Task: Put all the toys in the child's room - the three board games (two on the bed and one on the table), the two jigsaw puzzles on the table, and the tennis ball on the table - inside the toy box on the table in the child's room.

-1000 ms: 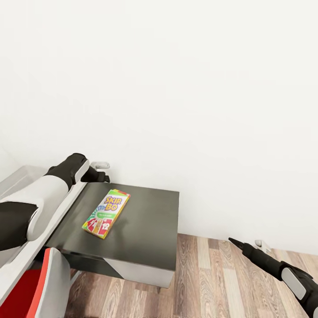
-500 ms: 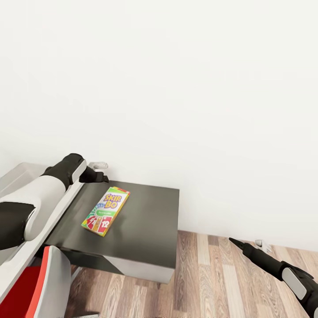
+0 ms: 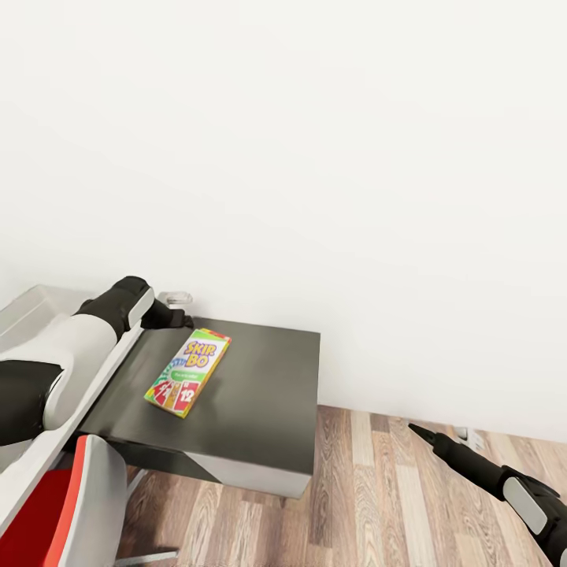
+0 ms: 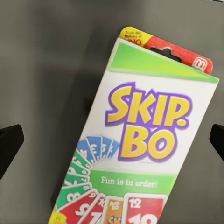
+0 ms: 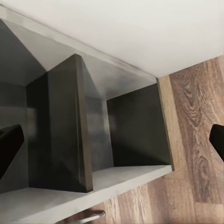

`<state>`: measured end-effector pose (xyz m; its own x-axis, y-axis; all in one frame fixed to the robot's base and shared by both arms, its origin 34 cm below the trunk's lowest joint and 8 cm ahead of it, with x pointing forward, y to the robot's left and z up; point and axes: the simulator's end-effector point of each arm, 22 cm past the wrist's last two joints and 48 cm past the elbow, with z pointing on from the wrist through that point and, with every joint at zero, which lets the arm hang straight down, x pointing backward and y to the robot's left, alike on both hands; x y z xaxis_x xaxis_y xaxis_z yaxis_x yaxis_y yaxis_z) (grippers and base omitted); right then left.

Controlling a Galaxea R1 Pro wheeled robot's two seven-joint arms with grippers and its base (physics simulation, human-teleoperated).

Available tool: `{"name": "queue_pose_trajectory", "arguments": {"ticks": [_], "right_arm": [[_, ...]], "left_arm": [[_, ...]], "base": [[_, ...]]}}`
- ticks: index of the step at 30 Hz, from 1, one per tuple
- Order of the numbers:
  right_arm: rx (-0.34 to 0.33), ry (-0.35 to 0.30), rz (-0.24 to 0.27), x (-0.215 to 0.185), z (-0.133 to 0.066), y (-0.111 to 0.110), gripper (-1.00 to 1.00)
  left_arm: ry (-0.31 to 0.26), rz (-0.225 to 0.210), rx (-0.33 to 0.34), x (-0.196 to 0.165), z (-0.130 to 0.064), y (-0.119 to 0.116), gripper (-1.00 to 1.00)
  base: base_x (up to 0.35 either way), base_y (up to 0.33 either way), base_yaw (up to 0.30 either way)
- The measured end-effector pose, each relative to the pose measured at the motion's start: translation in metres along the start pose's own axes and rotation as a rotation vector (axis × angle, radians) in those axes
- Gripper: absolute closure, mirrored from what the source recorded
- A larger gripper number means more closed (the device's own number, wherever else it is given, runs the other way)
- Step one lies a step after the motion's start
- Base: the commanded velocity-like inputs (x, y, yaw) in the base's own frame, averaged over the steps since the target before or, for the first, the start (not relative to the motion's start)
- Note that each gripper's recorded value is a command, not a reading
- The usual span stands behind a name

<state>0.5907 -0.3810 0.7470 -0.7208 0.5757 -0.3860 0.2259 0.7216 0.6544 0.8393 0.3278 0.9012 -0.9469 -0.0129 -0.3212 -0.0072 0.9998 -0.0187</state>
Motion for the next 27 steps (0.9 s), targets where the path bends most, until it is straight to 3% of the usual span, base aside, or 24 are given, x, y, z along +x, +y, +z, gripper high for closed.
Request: {"name": "queue_pose_trajectory", "arguments": {"ticks": [23, 27], "right_arm": [[0.015, 0.026, 0.015, 0.014, 0.005, -0.013, -1.0], [0.019, 0.031, 0.017, 0.016, 0.006, -0.015, -1.0]], "left_arm": [[0.036, -0.007, 0.006, 0.013, 0.025, 0.0, -1.0], [0.042, -0.018, 0.05, 0.016, 0.027, -0.002, -1.0]], "base": [[0.0, 0.0, 0.0], [0.0, 0.0, 0.0]]}}
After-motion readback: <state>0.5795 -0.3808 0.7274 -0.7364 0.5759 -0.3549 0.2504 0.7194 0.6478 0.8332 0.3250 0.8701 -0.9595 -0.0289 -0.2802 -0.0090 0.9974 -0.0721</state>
